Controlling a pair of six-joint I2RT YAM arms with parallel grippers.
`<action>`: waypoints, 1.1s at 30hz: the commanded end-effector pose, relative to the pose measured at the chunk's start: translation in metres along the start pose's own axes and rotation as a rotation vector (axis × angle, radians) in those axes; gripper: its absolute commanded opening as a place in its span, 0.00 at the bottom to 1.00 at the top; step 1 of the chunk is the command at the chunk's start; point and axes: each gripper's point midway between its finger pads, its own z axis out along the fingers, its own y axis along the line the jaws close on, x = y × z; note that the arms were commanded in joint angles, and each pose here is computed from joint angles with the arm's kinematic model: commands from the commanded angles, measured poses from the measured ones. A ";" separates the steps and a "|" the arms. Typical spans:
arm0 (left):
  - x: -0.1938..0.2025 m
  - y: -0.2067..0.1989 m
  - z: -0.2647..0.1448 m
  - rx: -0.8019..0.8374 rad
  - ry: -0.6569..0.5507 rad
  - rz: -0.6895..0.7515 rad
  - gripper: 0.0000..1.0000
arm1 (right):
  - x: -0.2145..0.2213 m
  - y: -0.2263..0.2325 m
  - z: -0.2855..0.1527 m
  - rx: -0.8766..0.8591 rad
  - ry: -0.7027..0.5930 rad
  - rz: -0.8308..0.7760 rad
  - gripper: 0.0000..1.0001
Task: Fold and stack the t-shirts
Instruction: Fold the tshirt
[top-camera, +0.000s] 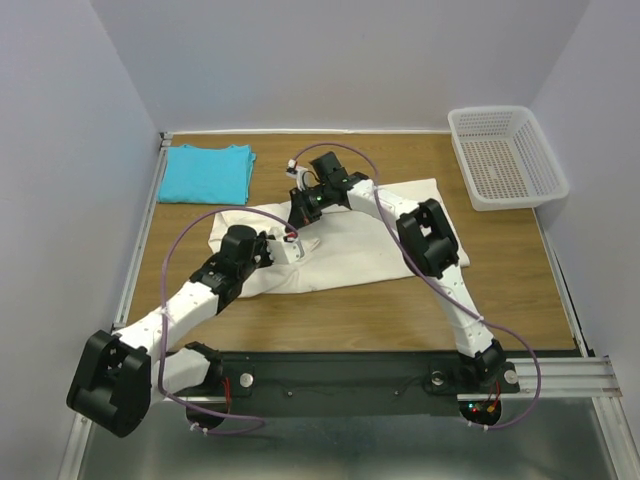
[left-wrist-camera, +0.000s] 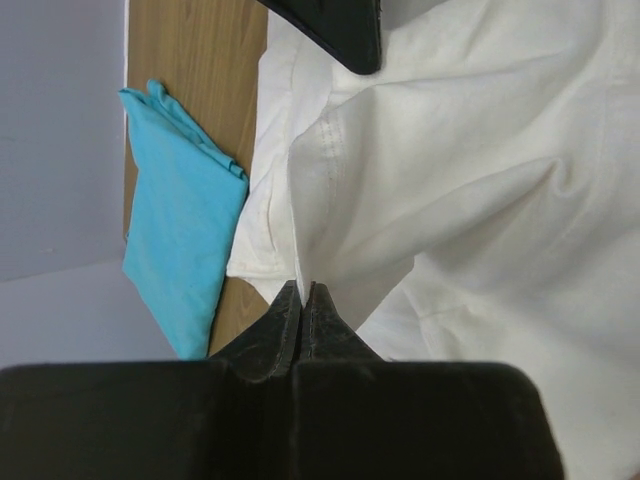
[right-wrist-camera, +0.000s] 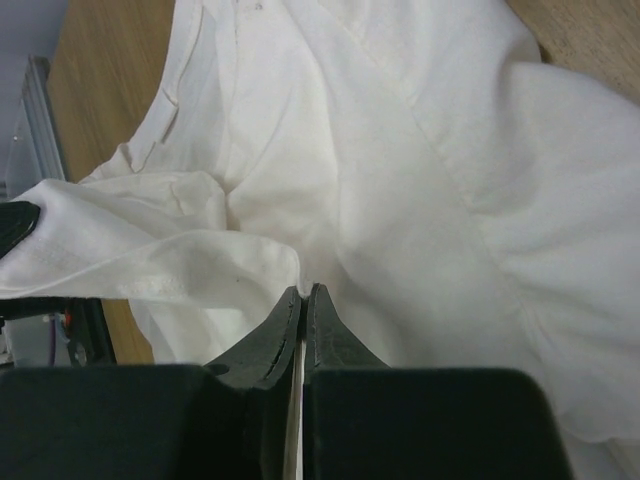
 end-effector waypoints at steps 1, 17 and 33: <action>-0.009 0.018 0.003 -0.048 -0.018 -0.001 0.00 | -0.046 0.030 -0.042 0.042 -0.125 -0.147 0.01; -0.022 0.047 0.035 -0.040 -0.005 0.062 0.00 | -0.037 0.030 -0.067 0.121 -0.204 -0.124 0.01; -0.034 0.070 0.063 -0.057 0.003 0.125 0.00 | -0.042 0.016 -0.098 0.285 -0.370 -0.059 0.01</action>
